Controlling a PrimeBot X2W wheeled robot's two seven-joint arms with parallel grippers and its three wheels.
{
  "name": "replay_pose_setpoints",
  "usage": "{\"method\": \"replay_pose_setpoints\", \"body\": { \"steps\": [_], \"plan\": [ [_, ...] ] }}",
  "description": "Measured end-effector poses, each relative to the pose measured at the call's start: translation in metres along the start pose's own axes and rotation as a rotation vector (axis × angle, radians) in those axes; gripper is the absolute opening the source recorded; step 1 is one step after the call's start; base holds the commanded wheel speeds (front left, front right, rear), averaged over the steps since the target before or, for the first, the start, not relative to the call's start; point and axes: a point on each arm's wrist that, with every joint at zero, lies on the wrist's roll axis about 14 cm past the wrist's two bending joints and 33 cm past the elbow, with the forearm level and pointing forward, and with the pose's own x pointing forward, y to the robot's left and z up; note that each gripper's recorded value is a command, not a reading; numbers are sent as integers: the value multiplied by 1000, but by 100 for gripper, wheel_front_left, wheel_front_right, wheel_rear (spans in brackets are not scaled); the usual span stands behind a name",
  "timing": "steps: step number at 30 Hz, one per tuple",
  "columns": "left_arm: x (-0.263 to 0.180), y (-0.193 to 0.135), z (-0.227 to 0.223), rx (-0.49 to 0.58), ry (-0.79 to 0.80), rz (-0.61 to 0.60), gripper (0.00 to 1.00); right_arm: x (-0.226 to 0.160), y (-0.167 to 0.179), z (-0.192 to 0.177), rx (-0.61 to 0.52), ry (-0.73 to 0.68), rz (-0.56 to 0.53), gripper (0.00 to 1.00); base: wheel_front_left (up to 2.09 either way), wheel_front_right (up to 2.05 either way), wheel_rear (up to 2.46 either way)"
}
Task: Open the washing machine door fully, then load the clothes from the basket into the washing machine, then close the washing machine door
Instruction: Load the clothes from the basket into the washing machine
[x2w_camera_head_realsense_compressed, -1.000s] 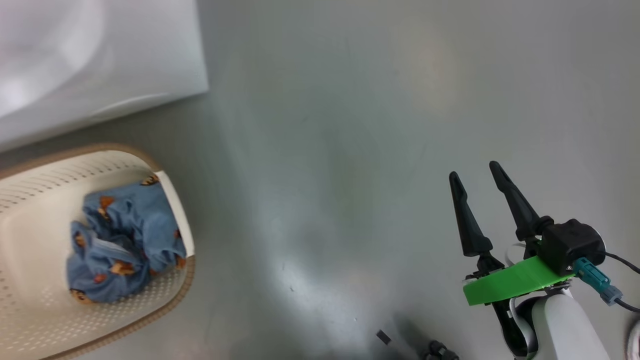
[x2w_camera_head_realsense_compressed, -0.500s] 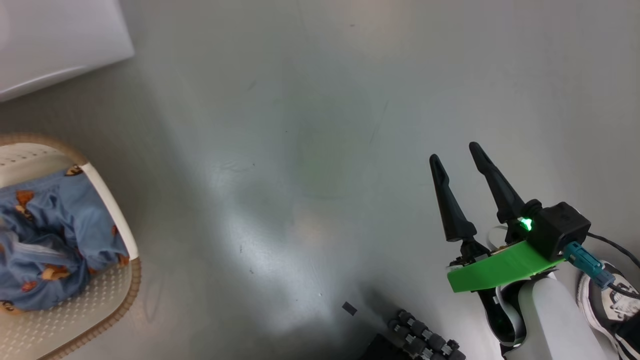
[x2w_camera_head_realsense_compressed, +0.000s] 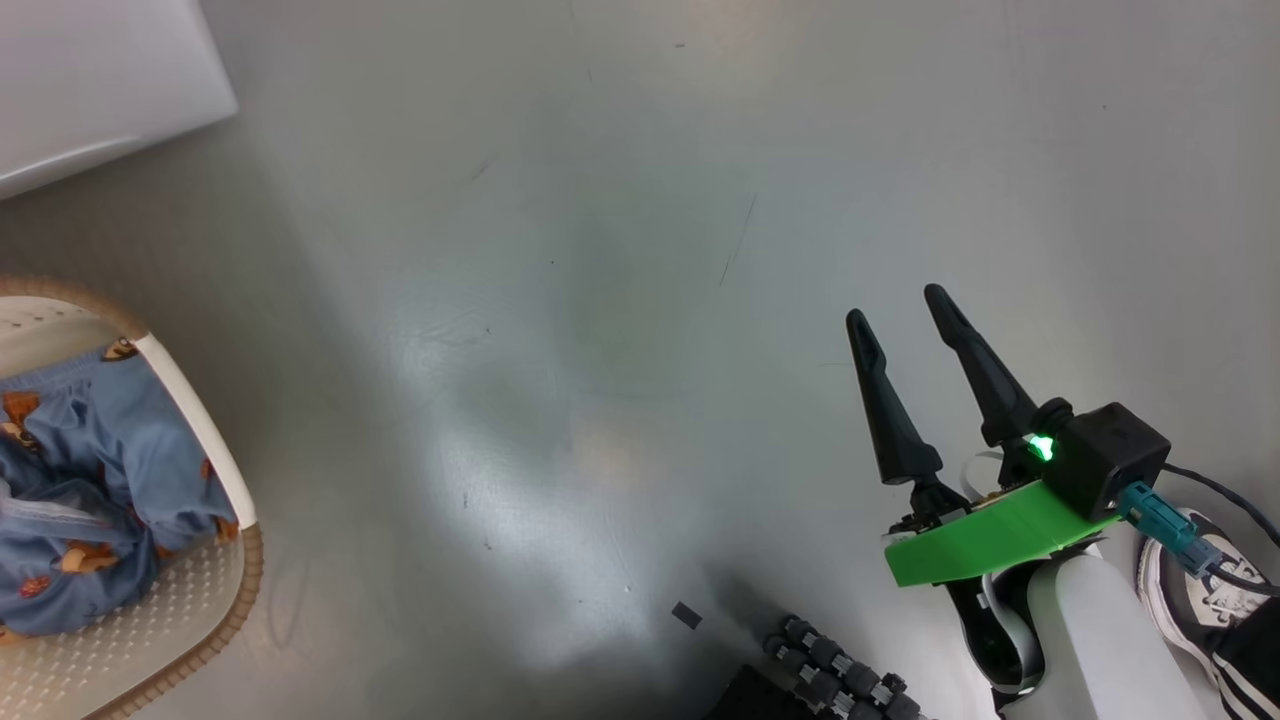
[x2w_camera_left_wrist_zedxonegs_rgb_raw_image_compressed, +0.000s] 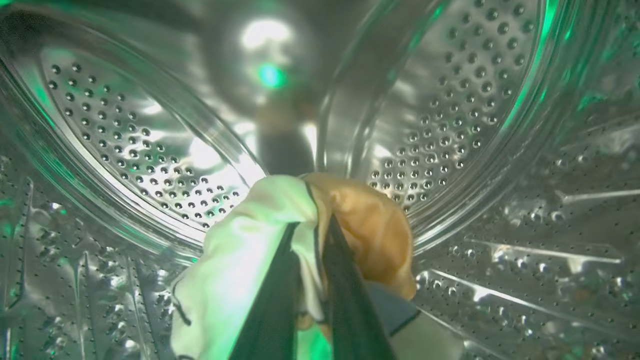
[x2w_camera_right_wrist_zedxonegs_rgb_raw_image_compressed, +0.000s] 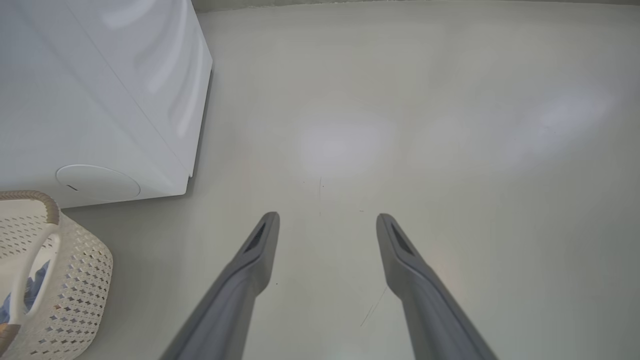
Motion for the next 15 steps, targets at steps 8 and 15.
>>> {"method": "replay_pose_setpoints", "body": {
  "steps": [8,15],
  "plan": [
    [-8,1,-34,26,138,-2,0,0,1,0,3,-1,3,100,0,0,0],
    [-12,4,-40,30,168,6,100,1,2,3,6,-10,6,100,0,0,0]
  ]
}}
